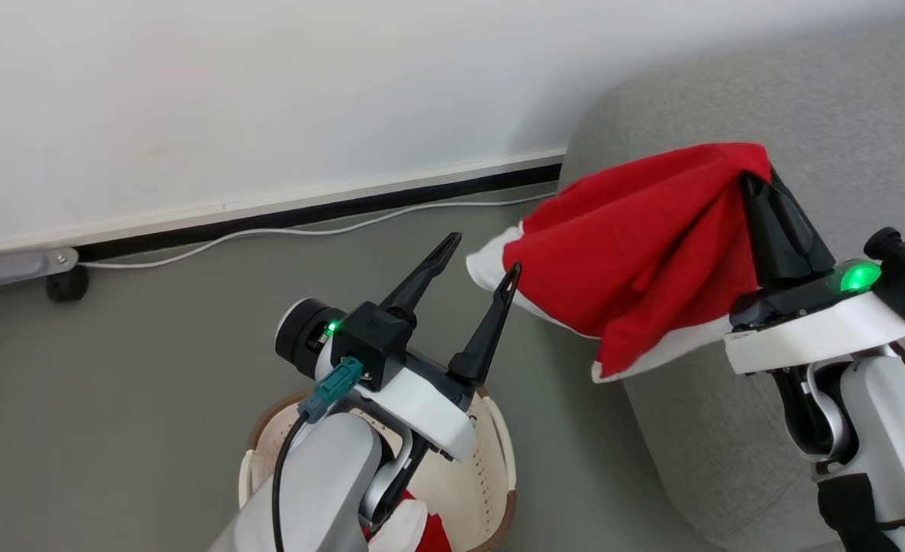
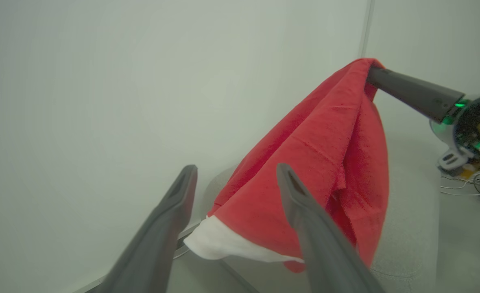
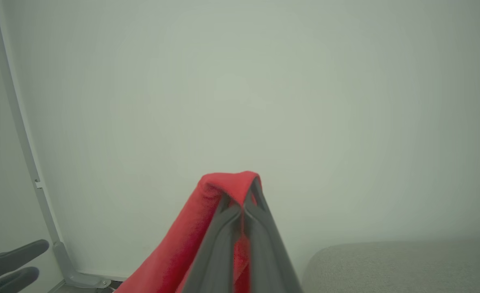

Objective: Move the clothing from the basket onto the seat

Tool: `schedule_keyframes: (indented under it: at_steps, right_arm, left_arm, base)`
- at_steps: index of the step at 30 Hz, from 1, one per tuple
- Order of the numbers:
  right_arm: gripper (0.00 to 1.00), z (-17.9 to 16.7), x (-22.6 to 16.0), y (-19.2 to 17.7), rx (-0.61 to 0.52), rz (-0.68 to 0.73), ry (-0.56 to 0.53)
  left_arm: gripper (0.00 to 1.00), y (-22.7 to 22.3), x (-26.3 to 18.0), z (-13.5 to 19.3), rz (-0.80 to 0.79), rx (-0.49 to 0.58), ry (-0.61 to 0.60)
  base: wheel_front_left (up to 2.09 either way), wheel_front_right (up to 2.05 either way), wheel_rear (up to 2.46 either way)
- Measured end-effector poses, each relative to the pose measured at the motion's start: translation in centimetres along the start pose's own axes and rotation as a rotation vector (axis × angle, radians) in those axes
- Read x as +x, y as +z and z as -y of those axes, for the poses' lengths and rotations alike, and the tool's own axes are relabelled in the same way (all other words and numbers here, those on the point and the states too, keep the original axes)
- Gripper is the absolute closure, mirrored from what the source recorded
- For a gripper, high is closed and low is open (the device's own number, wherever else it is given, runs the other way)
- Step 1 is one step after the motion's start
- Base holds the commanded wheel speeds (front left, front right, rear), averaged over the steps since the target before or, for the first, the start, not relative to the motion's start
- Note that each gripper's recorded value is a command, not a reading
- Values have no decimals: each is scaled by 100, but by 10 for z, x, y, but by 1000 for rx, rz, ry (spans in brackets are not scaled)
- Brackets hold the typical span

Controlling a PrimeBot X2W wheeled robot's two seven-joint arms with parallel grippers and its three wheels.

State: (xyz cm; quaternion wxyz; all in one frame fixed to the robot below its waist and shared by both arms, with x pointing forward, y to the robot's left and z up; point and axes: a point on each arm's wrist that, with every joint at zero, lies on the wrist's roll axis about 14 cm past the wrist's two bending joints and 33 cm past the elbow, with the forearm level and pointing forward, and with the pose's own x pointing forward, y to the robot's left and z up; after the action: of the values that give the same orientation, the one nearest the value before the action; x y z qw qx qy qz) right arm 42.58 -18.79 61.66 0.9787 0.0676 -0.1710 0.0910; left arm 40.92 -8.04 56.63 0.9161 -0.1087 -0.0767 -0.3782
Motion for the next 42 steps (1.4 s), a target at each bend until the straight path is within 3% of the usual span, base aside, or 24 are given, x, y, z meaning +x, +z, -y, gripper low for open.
schedule_keyframes:
  at_steps: [11,26,36,42]
  right_arm:
    - [100,64,-43,41,-91,56,-191]
    - [100,119,-107,90,-211,106,-389]
    - [100,154,-118,107,-300,108,-476]
    - [100,175,-97,117,-371,97,-487]
  left_arm:
    - [0,-16,20,52,-31,-45,-169]
    - [0,-29,30,127,-54,-108,-388]
    - [0,-48,34,134,-84,-151,-434]
    - [0,-60,43,131,-89,-174,-451]
  base:
    - [0,0,0]
    - [0,0,0]
    - [0,0,0]
    - [0,0,0]
